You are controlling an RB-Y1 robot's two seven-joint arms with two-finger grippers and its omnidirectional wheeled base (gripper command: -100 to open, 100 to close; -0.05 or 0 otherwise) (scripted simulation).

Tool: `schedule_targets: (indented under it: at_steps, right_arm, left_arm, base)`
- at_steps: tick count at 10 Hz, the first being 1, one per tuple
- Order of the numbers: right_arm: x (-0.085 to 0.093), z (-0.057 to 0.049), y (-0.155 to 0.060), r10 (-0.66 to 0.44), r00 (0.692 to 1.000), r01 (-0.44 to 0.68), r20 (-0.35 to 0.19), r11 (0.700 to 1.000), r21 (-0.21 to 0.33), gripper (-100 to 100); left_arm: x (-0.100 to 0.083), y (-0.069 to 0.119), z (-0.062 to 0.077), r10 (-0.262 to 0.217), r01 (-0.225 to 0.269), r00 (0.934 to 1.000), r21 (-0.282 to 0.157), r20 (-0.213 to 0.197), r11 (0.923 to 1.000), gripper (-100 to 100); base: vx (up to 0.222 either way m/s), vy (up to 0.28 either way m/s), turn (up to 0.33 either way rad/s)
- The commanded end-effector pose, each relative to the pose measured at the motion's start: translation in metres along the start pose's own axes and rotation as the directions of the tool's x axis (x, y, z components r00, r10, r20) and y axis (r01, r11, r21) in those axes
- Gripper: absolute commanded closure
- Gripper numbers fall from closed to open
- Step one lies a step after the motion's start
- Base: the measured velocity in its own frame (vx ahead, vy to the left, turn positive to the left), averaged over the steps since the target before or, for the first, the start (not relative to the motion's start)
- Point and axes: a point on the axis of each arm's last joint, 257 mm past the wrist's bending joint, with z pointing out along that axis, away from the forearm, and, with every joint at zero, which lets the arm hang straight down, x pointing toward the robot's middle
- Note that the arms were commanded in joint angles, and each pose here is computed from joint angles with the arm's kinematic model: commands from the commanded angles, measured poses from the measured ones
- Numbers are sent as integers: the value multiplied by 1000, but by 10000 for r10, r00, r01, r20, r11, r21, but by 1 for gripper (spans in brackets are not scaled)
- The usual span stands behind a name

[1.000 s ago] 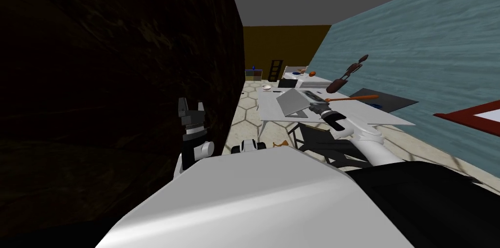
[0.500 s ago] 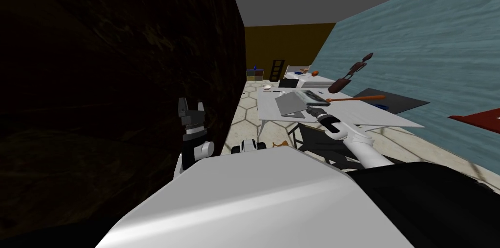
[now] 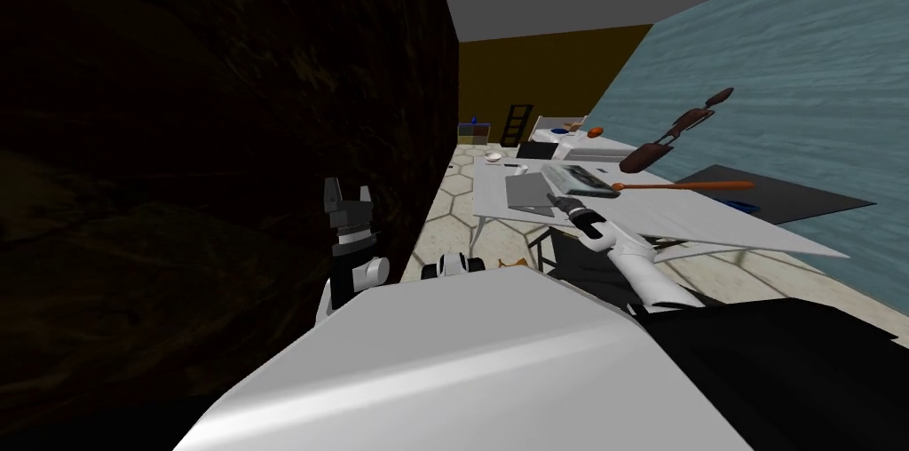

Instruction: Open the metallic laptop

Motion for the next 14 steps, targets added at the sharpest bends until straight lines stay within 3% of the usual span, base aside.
schedule_targets:
  at_steps: [1,2,3,5,6,9,10,12,13,14]
  right_arm:
    - [2,18,0,35,10000,-40,88,9983,587,-100]
    - [-11,26,8,99,9994,-114,330,9988,472,-100]
    - [14,30,-1,17,10000,-11,-51,9944,1058,-100]
    - [-16,48,15,180,9987,-223,477,9956,915,-100]
    - [11,51,9,91,10000,-92,13,9895,1441,-100]
    - [-22,69,26,262,9981,-333,557,9909,1300,-100]
    - [4,74,24,184,9998,-194,71,9839,1779,-100]
    - [-26,89,40,329,9980,-414,541,9855,1644,-100]
    - [-4,96,45,252,9996,-263,82,9794,2000,-100]
    - [-27,107,55,366,9984,-441,421,9801,1936,-100]
  left_arm:
    - [0,0,0,-1,1,10000,4,-2,10000,0]
    - [0,0,0,1,-1,10000,1,-2,10000,0]
    - [0,0,0,2,-2,10000,-1,-2,10000,0]
    - [0,0,0,0,0,10000,1,-1,10000,0]
    - [0,0,0,0,0,10000,0,0,10000,0]
    - [0,0,0,0,0,10000,-1,-1,10000,0]
    - [0,0,0,0,0,10000,-1,0,10000,0]
    - [0,0,0,0,0,10000,1,-1,10000,0]
    - [0,0,0,0,0,10000,-1,-1,10000,0]
    - [0,0,0,-1,1,10000,3,-2,10000,0]
  base:
    - [-224,-200,62]
    - [-127,-153,-1]
    - [-155,-147,199]
    - [-123,-75,52]
    - [-186,-87,193]
    - [-95,-62,27]
    - [-98,-67,213]
    - [-121,-72,52]
    - [-185,-80,143]
    - [-188,-91,147]
